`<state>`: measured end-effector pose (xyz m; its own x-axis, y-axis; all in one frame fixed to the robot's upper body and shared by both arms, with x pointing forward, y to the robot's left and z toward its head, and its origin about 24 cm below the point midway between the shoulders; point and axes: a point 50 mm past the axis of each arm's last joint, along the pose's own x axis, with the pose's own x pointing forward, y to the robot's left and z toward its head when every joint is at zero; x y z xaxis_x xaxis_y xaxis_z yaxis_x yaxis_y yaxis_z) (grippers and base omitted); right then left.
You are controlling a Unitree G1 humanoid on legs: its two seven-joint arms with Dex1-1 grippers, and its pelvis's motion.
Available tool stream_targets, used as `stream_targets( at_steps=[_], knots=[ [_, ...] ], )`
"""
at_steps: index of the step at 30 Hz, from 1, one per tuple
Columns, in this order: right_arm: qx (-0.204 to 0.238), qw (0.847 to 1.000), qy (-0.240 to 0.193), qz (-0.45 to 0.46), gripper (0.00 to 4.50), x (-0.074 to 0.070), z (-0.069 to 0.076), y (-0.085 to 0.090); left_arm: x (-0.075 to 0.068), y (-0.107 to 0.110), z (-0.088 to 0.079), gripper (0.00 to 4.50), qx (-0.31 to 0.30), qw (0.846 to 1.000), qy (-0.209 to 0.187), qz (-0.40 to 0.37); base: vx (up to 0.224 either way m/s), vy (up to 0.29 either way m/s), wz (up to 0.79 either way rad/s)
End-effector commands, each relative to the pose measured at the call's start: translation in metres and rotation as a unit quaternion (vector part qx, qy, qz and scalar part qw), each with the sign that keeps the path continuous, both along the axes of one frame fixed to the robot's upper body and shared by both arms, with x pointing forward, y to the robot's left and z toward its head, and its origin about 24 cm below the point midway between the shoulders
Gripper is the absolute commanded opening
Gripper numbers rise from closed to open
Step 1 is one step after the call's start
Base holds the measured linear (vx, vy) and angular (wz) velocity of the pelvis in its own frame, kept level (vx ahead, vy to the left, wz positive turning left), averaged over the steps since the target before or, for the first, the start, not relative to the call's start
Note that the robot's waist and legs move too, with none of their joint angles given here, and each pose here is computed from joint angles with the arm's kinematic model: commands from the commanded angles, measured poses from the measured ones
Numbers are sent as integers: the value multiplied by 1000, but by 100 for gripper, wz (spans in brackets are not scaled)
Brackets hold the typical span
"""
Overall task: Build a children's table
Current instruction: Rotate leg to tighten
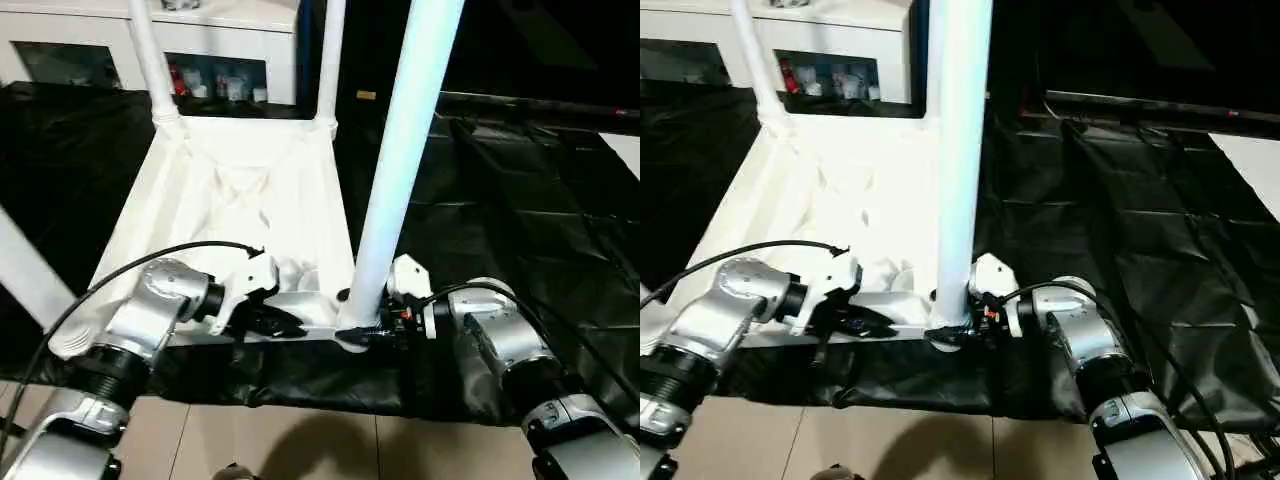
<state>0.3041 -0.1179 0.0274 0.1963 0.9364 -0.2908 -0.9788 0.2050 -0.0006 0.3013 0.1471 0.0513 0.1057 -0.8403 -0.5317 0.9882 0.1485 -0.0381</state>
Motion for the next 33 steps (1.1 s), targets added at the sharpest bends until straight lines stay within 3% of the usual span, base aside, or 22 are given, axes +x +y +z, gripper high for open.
stream_targets(
  at_steps=[1, 9, 12, 16, 18, 22, 28, 33],
  knots=[
    [-1, 997, 4, -74, 274, 4, -13, 27, 12, -33, 4, 0, -34, 998, -43, 41, 0, 0, 0],
    [16, 959, 30, -281, 274, 17, -23, 54, 22, -61, 0, 0, -31, 988, -71, 131, 0, 0, 0],
    [14, 953, 7, -304, 274, 19, -20, 70, 24, -72, -1, 0, -27, 984, -83, 154, 0, 0, 0],
    [9, 943, -52, -328, 274, 24, -13, 67, 21, -77, -3, 0, -25, 986, -88, 138, 0, 0, 0],
    [38, 942, -37, -332, 329, 27, -9, 61, 19, -76, -3, 0, -28, 988, -83, 129, 0, 0, 0],
    [60, 956, -24, -286, 363, 27, -4, 46, 13, -70, -3, 0, -37, 992, -71, 93, 0, 0, 0],
    [25, 991, -36, -123, 371, 15, -2, 21, 1, -50, 0, 0, -35, 998, -47, 7, 0, 0, 0],
    [3, 999, -42, -16, 371, 5, 2, 10, -2, -37, 2, 0, -31, 999, -31, -27, 0, 0, 0]
  ],
)
